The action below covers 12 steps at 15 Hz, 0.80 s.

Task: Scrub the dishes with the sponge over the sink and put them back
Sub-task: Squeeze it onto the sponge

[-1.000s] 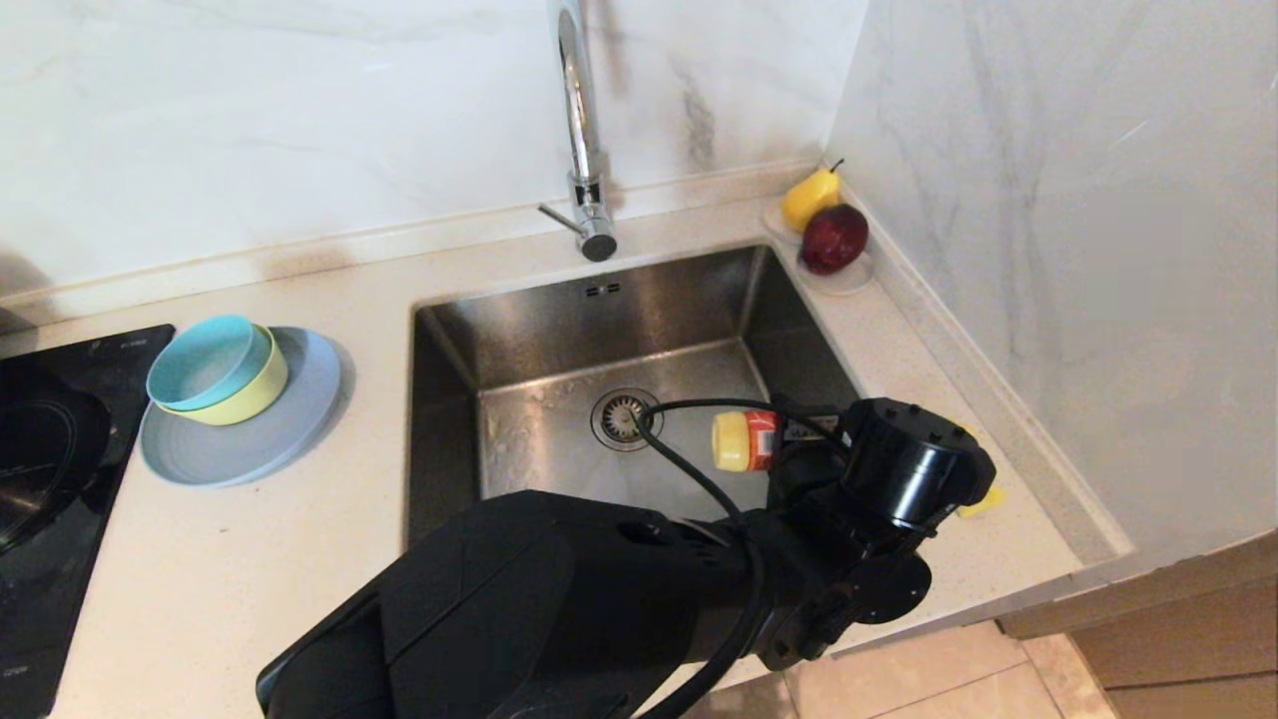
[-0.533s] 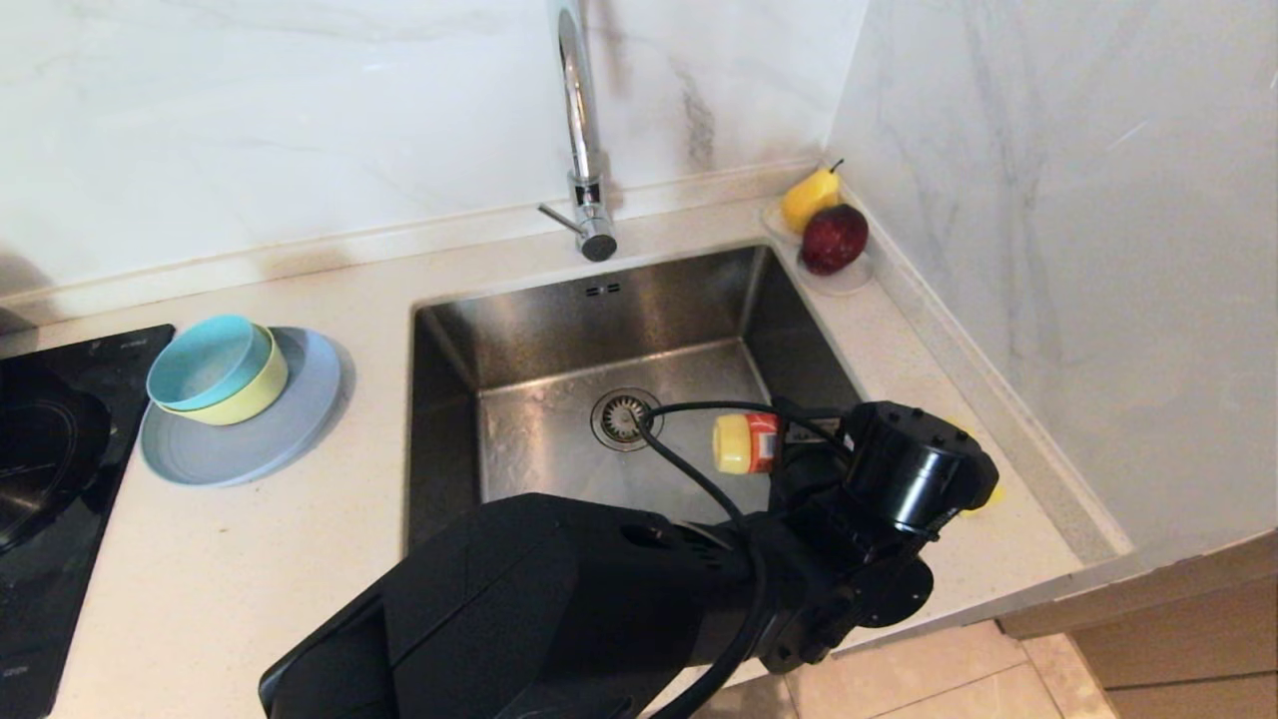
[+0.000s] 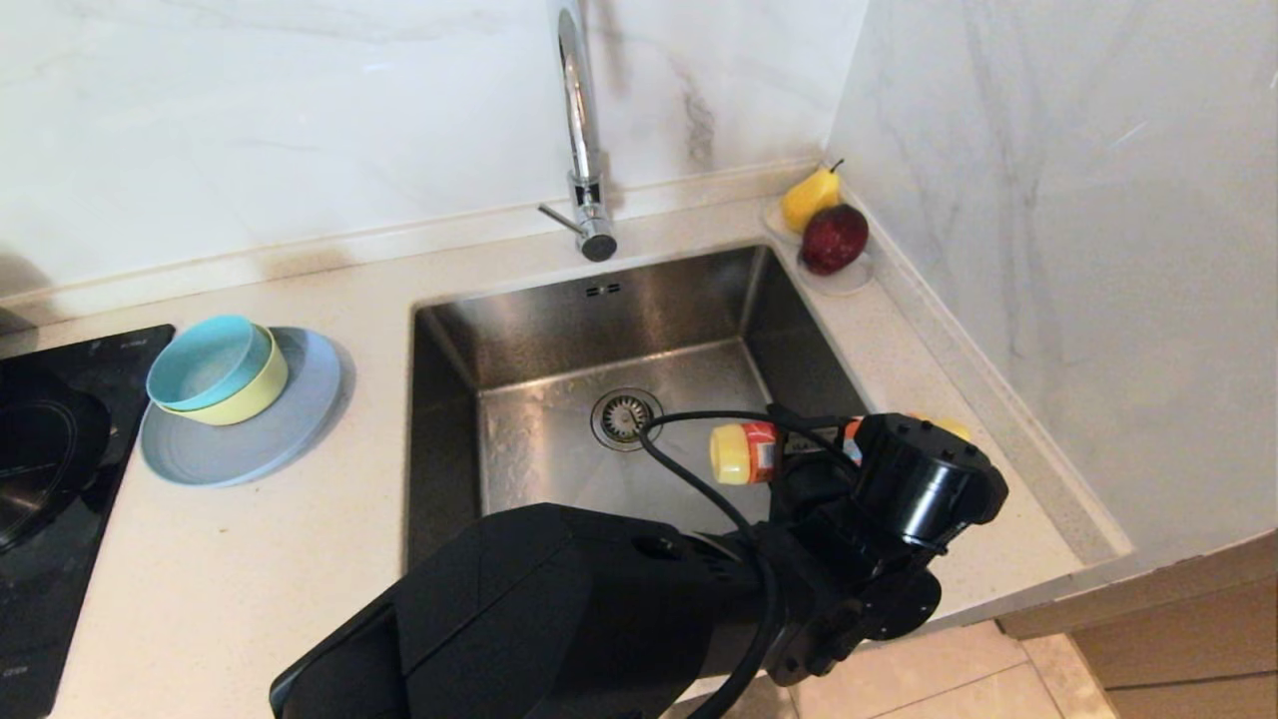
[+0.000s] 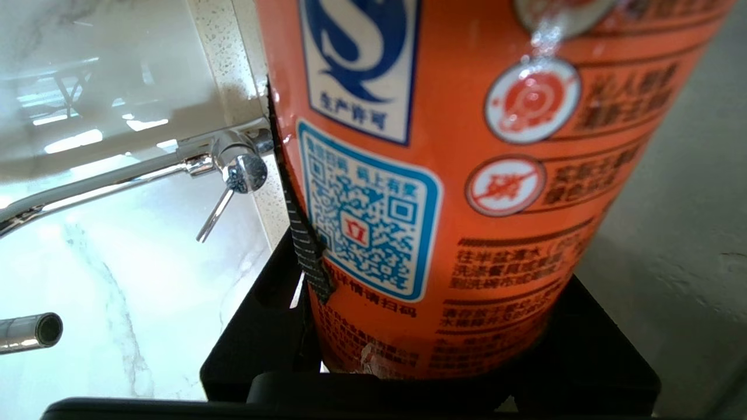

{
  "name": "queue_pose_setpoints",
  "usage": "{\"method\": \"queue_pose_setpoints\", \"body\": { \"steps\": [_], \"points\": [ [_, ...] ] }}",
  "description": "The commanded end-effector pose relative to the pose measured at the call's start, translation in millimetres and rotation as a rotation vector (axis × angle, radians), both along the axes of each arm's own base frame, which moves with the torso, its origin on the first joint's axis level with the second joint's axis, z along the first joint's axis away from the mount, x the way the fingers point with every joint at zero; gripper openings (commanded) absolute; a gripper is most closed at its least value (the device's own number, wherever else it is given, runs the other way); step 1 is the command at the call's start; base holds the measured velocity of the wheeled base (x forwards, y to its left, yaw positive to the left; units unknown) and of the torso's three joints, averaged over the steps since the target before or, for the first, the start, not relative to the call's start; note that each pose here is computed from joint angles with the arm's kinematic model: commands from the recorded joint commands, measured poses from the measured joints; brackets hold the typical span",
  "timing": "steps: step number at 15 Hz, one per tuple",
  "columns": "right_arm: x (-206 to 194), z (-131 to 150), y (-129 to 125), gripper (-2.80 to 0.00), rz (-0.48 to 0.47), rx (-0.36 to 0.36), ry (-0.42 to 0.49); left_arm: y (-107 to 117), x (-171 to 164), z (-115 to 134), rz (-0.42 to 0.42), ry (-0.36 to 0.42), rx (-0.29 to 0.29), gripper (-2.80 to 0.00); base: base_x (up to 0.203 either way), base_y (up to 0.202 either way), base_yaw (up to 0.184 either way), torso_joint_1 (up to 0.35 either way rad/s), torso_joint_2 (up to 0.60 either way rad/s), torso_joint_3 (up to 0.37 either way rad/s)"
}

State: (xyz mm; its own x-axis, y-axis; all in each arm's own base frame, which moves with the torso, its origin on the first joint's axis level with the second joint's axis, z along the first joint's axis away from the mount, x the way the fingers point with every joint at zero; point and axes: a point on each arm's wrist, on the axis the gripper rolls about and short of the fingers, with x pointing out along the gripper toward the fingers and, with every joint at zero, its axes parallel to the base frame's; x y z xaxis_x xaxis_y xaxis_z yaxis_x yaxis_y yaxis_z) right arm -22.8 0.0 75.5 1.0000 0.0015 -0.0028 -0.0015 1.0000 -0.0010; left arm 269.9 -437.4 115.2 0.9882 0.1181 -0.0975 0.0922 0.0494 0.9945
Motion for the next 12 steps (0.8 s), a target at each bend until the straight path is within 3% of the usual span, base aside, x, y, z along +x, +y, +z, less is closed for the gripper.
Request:
{"method": "queue_pose_setpoints", "body": {
  "steps": [1,9,12],
  "points": [
    [0.0,0.1,0.0,-2.80,0.000,-0.001,0.000,-0.6,-0.5,-1.1,0.004,-0.001,0.003,-2.80,0.000,0.000,0.000,0.000,0.00,0.000],
    [0.0,0.2,0.0,-2.80,0.000,-0.001,-0.001,-2.5,-3.3,-2.9,0.002,-0.009,-0.108,-2.80,0.000,0.000,0.000,0.000,0.00,0.000],
    [0.0,0.1,0.0,-2.80,0.000,-0.001,0.000,-2.7,-4.1,-1.5,0.007,-0.021,-0.229,-2.80,0.000,0.000,0.000,0.000,0.00,0.000]
  ]
}}
